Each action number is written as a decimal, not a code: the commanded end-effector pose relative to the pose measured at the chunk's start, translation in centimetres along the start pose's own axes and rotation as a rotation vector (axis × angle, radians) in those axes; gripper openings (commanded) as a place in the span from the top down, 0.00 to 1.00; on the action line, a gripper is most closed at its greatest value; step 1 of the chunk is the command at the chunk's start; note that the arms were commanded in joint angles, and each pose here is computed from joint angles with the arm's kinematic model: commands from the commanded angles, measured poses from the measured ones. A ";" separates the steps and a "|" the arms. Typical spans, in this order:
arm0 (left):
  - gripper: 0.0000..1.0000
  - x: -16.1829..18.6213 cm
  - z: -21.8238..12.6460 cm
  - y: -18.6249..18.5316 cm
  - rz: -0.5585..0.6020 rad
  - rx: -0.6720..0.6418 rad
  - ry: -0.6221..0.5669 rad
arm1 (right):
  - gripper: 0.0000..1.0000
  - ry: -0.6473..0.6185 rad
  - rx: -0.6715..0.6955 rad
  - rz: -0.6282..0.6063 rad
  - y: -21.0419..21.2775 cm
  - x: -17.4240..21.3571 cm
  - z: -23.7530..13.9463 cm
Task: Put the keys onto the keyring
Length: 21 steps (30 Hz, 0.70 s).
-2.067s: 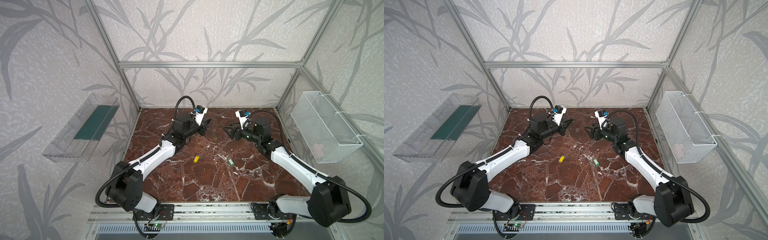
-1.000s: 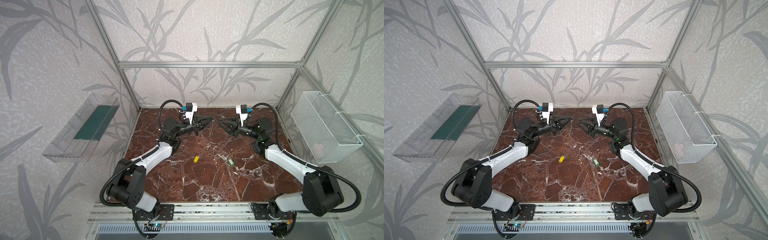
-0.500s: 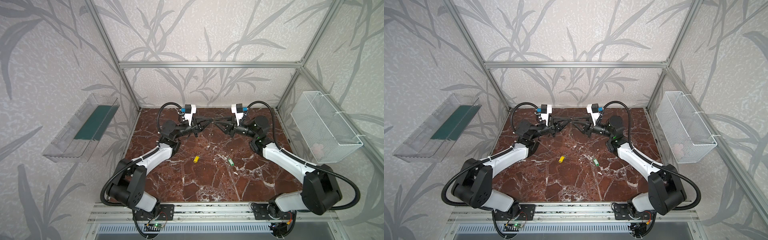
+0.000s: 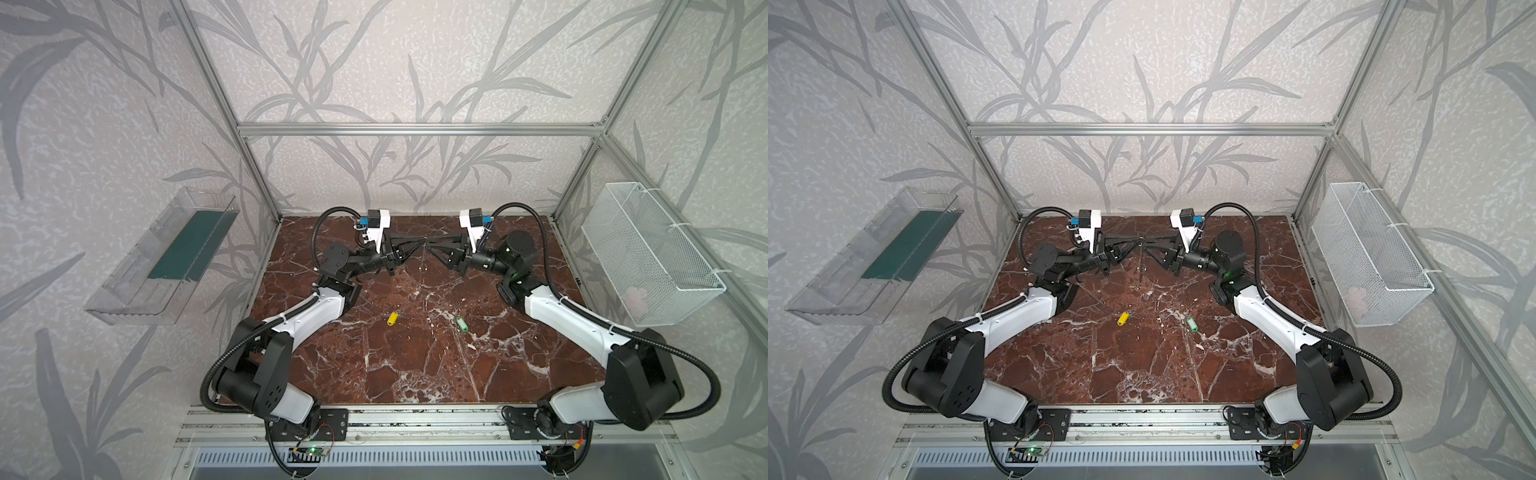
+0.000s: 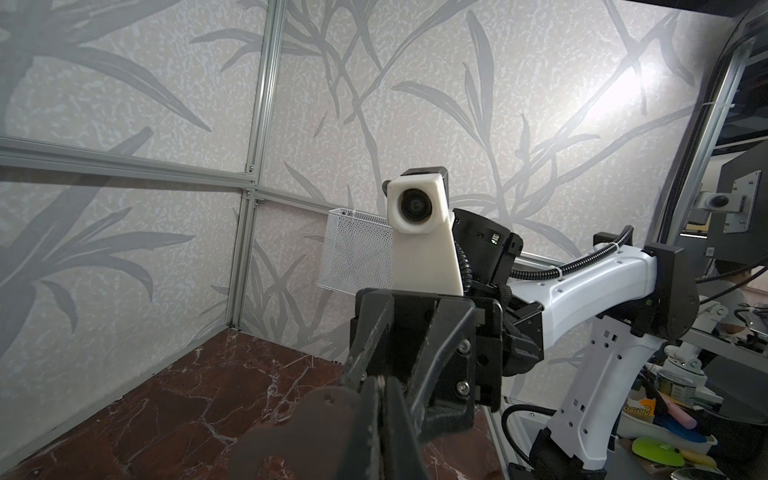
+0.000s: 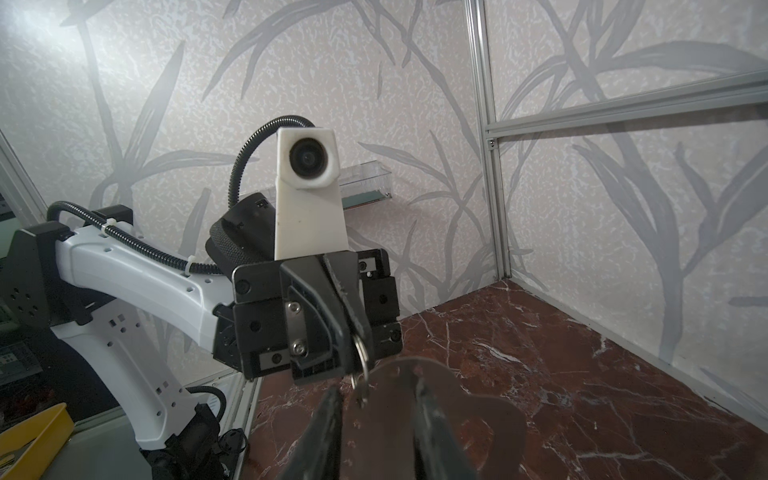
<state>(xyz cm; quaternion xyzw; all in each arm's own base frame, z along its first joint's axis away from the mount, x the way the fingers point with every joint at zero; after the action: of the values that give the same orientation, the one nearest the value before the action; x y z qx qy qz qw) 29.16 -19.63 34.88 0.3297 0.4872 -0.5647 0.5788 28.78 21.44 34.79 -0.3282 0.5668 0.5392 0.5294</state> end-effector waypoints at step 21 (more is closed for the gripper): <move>1.00 -0.8 0.2 -1.4 0.019 0.089 -0.019 | 0.76 -0.061 -0.021 -0.066 1.5 -2.3 0.2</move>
<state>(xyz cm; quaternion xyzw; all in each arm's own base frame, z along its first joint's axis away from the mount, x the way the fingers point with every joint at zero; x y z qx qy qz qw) 28.89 -19.60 35.16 0.3299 0.4810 -0.5759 0.5728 28.52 21.74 34.90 -0.3318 0.5636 0.5421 0.5276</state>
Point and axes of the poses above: each gripper's point midway between its finger pads, its own z axis out along the fingers, its own y axis along the line the jaws close on, x = y × z, the point moved 9 cm from there along -z, back along the fingers, and after that the axes turned 2 degrees about z, right-handed, at the moved point
